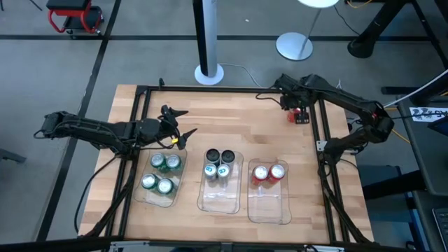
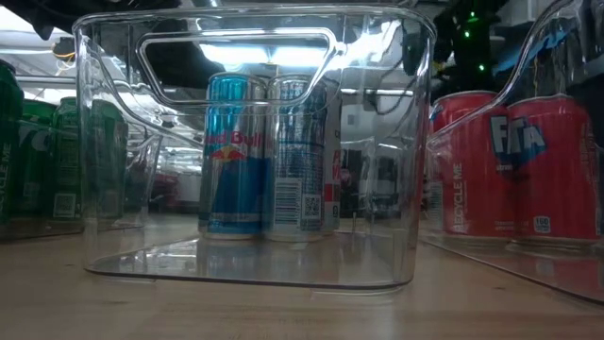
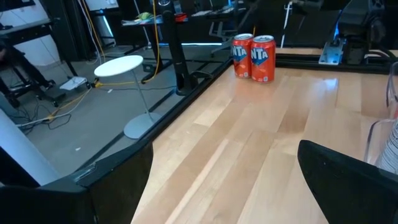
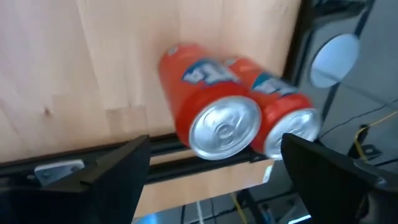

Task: Sort soda cans
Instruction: Put the bottom orange soda can into the right transparent bin

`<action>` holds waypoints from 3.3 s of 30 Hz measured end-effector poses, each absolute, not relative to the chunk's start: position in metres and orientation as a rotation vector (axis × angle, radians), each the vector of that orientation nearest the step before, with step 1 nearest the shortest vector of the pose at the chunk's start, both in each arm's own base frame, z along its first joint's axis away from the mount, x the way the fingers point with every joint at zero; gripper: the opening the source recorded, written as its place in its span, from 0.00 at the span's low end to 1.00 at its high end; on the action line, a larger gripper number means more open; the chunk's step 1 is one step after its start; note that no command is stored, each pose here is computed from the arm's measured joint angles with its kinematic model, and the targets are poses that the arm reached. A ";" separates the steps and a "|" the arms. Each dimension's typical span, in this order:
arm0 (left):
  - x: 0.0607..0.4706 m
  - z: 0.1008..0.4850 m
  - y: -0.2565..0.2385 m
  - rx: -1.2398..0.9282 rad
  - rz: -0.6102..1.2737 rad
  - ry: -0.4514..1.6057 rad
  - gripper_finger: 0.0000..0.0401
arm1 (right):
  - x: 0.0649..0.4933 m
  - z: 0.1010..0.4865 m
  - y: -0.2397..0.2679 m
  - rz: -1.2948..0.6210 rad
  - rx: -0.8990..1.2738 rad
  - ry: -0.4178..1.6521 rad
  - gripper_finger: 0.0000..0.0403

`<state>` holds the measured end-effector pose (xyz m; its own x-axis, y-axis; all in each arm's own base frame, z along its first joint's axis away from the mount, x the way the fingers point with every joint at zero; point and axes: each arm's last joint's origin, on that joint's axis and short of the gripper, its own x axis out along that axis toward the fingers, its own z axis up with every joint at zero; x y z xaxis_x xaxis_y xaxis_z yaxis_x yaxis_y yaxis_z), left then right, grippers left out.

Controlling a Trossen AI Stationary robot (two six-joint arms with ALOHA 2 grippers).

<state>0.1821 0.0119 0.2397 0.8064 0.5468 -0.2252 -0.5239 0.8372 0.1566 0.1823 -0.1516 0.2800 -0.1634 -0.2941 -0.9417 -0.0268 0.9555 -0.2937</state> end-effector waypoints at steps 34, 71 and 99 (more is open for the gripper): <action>0.182 0.240 0.012 0.108 0.571 0.273 0.97 | 0.161 0.218 -0.171 -0.213 -0.191 1.692 0.89; 0.182 0.240 0.012 0.111 0.571 0.274 0.97 | 0.160 0.207 -0.174 -0.196 -0.208 1.650 0.78; 0.182 0.240 0.012 0.115 0.570 0.275 0.97 | 0.172 0.308 -0.112 -0.168 -0.432 1.302 0.77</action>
